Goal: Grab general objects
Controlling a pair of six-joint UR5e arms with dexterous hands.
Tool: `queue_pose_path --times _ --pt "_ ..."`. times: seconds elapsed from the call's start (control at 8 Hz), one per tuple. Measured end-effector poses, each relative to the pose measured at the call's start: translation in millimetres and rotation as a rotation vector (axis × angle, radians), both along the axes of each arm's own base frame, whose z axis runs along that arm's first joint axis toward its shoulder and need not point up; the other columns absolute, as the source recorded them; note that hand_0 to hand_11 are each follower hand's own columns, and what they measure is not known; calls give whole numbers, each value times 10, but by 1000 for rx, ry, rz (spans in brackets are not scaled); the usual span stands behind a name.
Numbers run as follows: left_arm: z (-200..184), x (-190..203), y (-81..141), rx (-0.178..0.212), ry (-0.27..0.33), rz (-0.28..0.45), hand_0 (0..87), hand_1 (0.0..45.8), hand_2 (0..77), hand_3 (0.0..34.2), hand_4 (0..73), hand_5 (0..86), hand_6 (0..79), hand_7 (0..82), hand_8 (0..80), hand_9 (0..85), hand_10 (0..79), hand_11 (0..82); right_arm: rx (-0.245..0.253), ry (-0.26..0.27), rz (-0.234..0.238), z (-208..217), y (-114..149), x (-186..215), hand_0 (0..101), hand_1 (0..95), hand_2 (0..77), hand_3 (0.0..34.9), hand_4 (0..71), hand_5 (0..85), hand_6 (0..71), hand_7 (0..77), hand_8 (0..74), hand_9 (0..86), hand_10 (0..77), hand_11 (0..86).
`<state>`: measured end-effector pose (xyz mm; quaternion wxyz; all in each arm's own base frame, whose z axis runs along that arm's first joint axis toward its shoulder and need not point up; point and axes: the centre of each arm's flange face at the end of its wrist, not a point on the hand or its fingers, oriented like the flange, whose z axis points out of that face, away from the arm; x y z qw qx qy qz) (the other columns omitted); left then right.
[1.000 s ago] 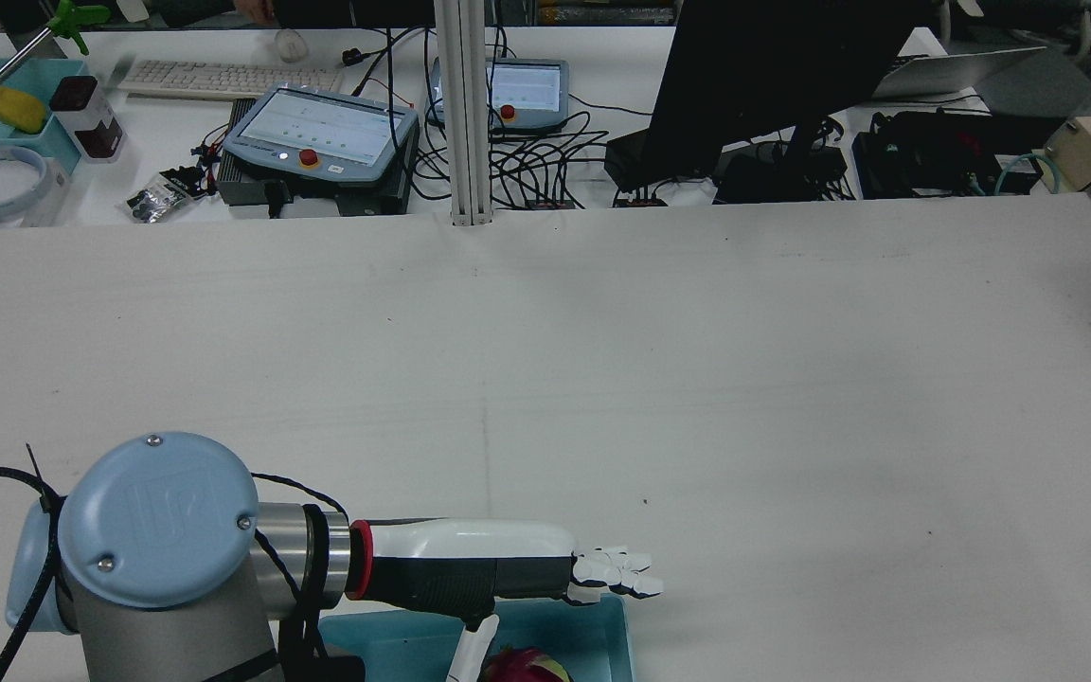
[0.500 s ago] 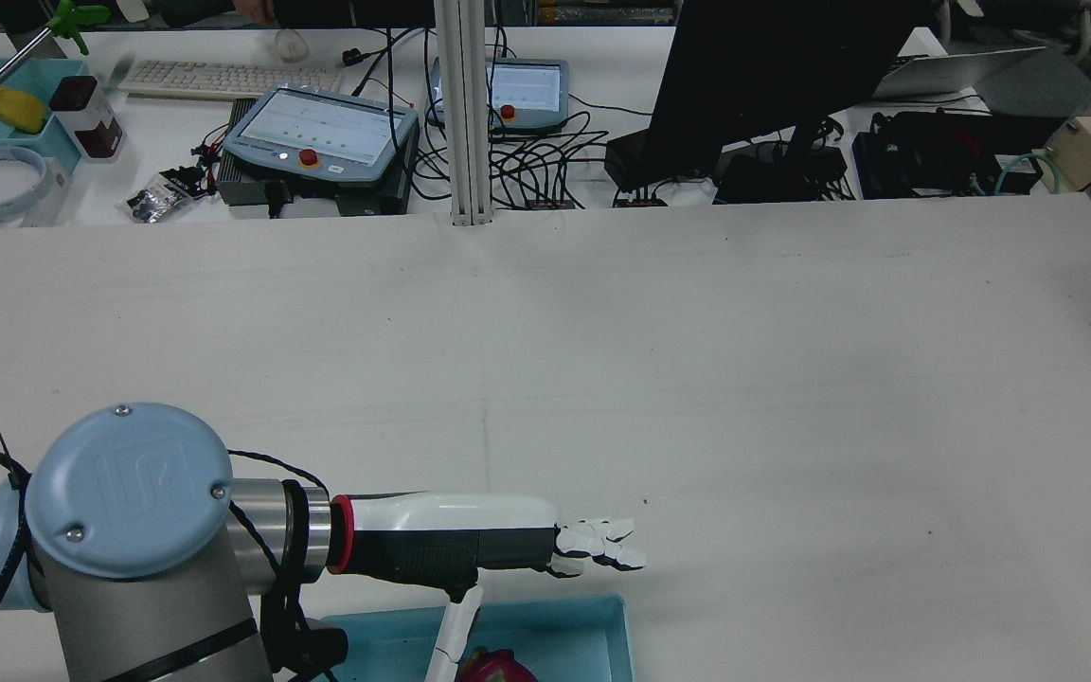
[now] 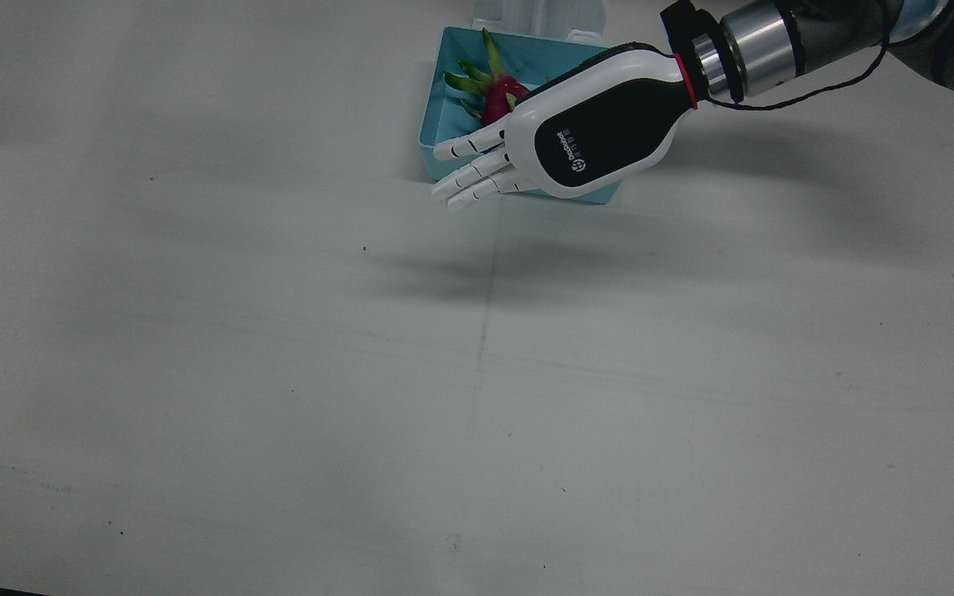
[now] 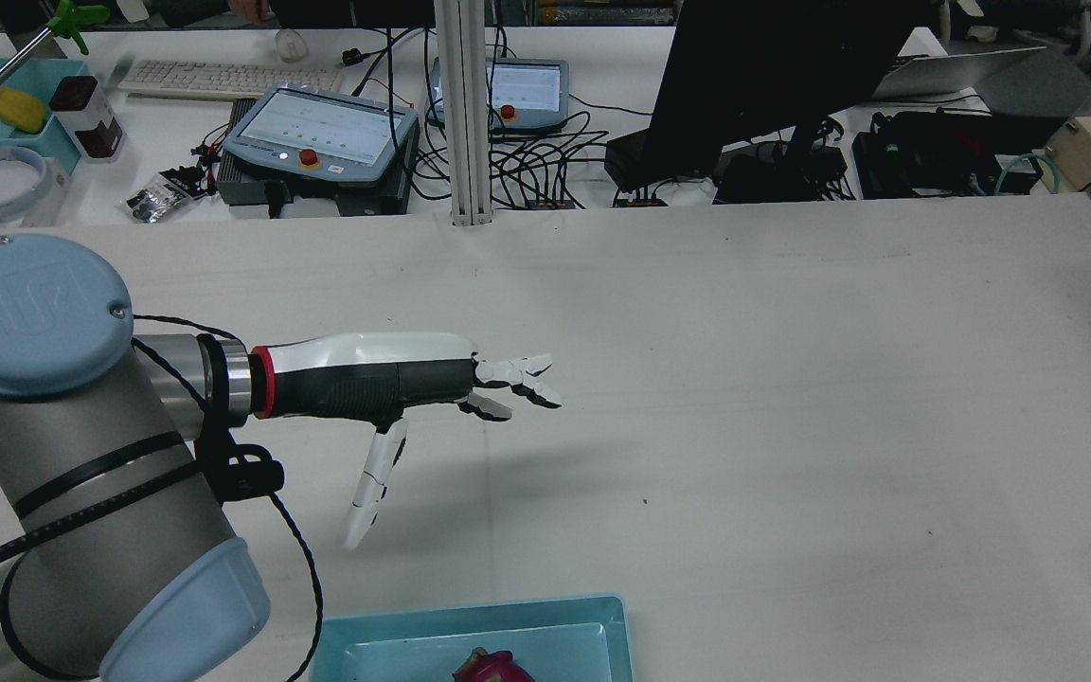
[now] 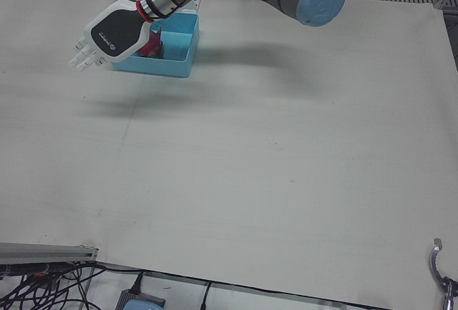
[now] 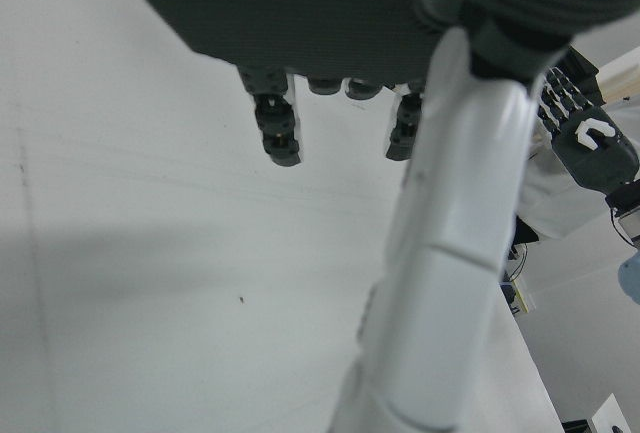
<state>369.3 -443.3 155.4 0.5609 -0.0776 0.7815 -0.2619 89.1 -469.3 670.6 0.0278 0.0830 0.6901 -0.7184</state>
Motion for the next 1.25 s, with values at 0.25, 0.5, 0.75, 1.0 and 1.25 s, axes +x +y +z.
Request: queue_pose_path --times 0.25,0.5,0.75,1.0,1.25 --pt "108 -198 -468 -29 17 -78 674 0 5 0 0 98 0 49 11 5 251 60 -1 0 0 3 0 0 0 949 774 0 0 0 0 0 0 5 0 0" --pt "264 -603 -960 -52 28 -181 657 0 5 26 0 98 5 60 11 5 251 65 -1 0 0 3 0 0 0 949 774 0 0 0 0 0 0 5 0 5" --pt "656 -1007 -1278 -93 60 -267 640 0 5 27 0 93 11 60 11 5 251 65 0 0 0 1 0 0 0 949 774 0 0 0 0 0 0 5 0 5" --pt "1242 -1361 -1461 -169 128 -361 624 0 5 20 0 82 5 60 11 5 251 55 0 0 0 0 0 0 0 949 774 0 0 0 0 0 0 5 0 5" --pt "1839 -1980 -1599 -226 164 -494 584 0 5 19 60 87 0 60 11 5 251 49 0 0 0 -2 0 0 0 949 774 0 0 0 0 0 0 5 0 5"
